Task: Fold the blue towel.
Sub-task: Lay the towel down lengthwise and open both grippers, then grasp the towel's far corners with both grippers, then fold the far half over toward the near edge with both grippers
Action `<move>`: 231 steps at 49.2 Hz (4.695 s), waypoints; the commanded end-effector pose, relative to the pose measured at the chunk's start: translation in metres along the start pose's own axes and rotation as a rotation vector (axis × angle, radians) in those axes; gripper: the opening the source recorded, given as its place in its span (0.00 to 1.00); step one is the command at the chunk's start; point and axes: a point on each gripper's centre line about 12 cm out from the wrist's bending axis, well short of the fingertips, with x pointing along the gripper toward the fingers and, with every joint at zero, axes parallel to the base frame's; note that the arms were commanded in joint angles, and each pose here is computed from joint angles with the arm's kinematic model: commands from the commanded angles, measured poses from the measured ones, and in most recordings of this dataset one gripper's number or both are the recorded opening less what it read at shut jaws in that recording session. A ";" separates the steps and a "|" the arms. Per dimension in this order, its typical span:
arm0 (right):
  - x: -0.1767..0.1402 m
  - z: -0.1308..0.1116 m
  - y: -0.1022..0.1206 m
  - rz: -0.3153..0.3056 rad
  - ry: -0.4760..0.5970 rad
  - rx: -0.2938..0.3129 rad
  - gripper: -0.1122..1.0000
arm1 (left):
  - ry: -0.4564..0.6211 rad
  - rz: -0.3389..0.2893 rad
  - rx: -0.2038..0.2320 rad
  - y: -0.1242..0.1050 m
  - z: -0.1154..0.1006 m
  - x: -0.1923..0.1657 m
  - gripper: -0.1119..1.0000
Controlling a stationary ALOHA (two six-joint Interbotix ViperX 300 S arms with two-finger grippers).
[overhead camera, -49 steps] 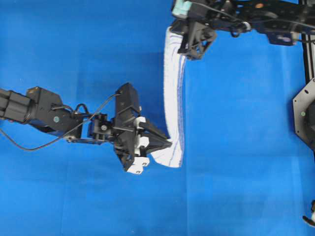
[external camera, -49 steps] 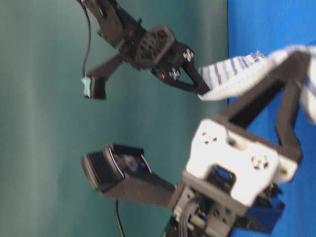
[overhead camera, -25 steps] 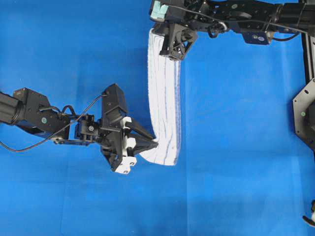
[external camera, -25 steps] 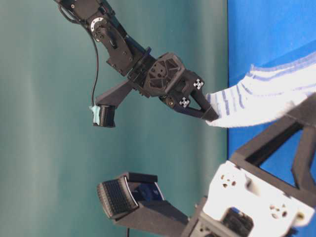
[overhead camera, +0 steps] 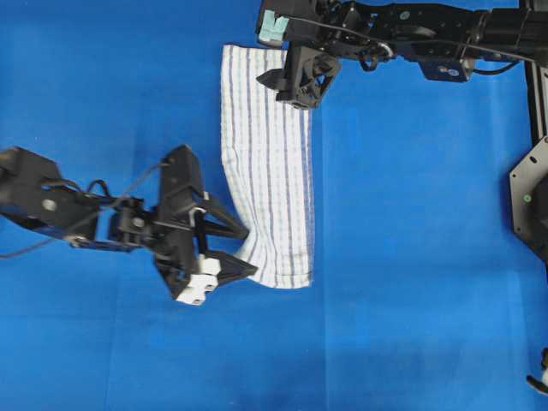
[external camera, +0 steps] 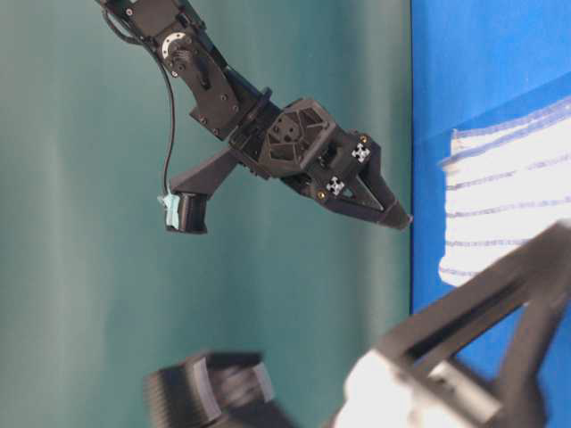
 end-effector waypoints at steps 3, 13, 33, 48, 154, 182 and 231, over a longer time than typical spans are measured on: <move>-0.029 0.017 -0.001 -0.007 -0.073 -0.003 0.90 | -0.019 -0.038 0.006 -0.015 0.020 -0.030 0.76; -0.061 0.015 0.000 -0.008 -0.113 0.005 0.90 | -0.045 -0.053 0.035 -0.016 0.038 -0.070 0.76; -0.126 -0.011 0.003 -0.002 -0.183 0.082 0.90 | -0.101 0.057 0.209 0.017 0.078 -0.107 0.75; -0.137 -0.025 0.004 0.003 -0.184 0.144 0.90 | -0.109 0.135 0.259 0.041 0.090 -0.105 0.75; 0.032 -0.080 -0.039 -0.099 -0.048 0.505 0.16 | -0.080 0.586 0.182 0.260 0.093 -0.009 0.26; 0.002 -0.055 -0.035 -0.078 -0.108 0.468 0.15 | -0.155 0.561 0.203 0.238 0.123 -0.024 0.15; -0.081 -0.062 0.065 0.144 -0.147 0.336 0.15 | -0.138 0.291 0.344 0.106 0.095 -0.040 0.15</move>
